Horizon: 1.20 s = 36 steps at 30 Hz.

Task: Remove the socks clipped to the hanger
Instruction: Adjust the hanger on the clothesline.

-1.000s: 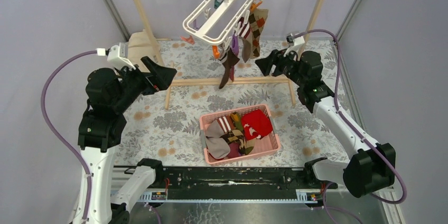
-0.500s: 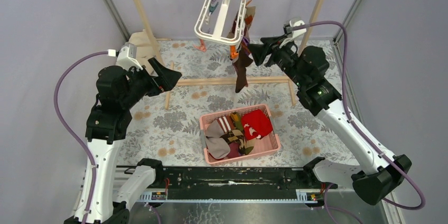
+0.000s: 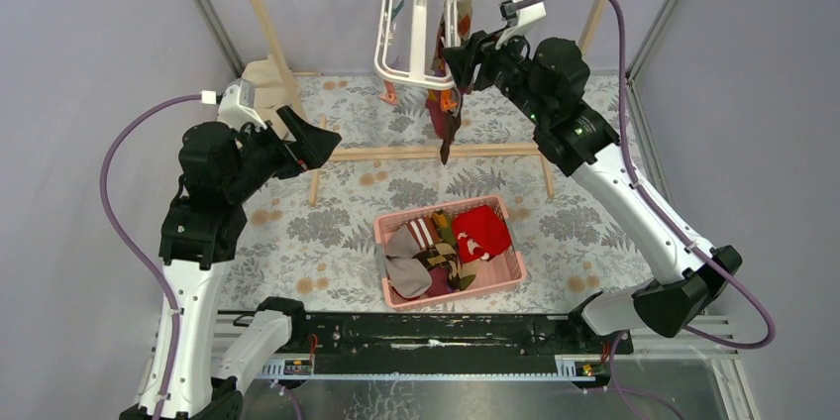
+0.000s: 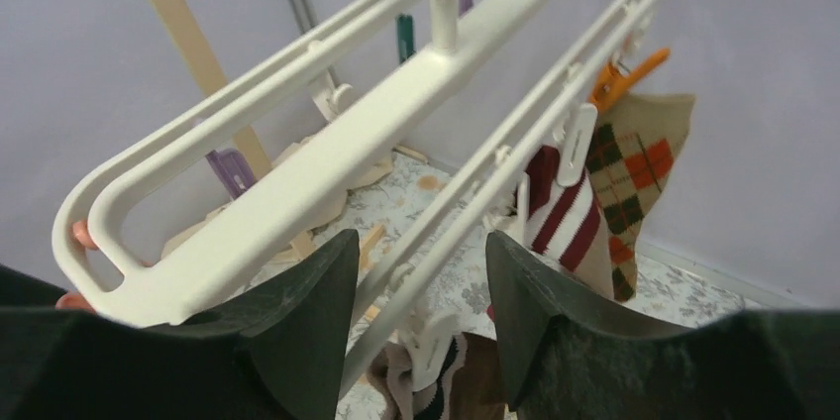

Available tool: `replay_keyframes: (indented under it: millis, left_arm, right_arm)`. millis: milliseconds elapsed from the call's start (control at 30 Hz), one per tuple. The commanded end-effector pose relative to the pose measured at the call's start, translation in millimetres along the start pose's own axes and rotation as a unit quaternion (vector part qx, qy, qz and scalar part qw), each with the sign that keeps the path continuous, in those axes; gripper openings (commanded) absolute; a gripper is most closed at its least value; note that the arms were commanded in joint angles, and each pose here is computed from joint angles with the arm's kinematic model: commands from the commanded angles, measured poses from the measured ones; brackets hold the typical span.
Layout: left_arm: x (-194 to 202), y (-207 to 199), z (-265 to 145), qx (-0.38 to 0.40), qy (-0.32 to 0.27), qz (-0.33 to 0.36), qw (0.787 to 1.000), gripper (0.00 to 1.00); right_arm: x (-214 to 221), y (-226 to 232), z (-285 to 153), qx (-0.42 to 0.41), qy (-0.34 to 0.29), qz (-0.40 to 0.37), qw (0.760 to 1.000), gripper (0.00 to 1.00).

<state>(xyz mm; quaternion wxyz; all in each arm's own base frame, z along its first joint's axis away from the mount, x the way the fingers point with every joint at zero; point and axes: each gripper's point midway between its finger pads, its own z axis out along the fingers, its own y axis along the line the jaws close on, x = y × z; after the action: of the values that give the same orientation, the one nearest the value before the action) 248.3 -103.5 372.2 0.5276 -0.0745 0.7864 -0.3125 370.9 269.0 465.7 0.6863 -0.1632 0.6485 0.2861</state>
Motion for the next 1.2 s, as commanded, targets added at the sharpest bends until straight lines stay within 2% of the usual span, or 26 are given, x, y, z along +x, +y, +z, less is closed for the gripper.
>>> replay_keyframes:
  millis: [0,233,367,500,600,800,933,1167]
  left_arm:
    - [-18,-21,-10,0.036,-0.028,0.018,0.999,0.99]
    - [-15,-17,-10,0.029,-0.025,0.024,0.999,0.99]
    - [-15,-17,-10,0.028,-0.025,0.025,0.999,0.99]
    - [-16,-18,-12,0.028,-0.028,0.026,0.999,0.99]
    - [-16,-18,-15,0.028,-0.029,0.028,0.999,0.99]
    - [-16,-16,-21,0.016,-0.030,0.038,0.999,0.99]
    - [-15,-14,-26,0.011,-0.031,0.044,0.999,0.99]
    - [-10,-8,-28,0.001,-0.029,0.053,0.998,0.99]
  right_arm:
    - [-25,-6,-18,0.043,-0.041,0.003,0.998,0.56]
    - [-66,-1,-58,0.039,-0.118,0.020,0.992,0.62]
    - [-74,-23,-66,0.104,-0.120,0.029,0.987,0.58]
    - [-65,-52,-60,0.183,-0.085,0.015,0.979,0.48]
    - [-58,-58,-44,0.193,-0.052,0.005,0.980,0.42]
    - [-42,-45,-13,0.160,0.014,0.015,0.987,0.41]
    - [-26,-37,-6,0.157,0.060,0.021,0.986,0.40]
    - [-2,-22,5,0.146,0.106,0.021,0.983,0.41]
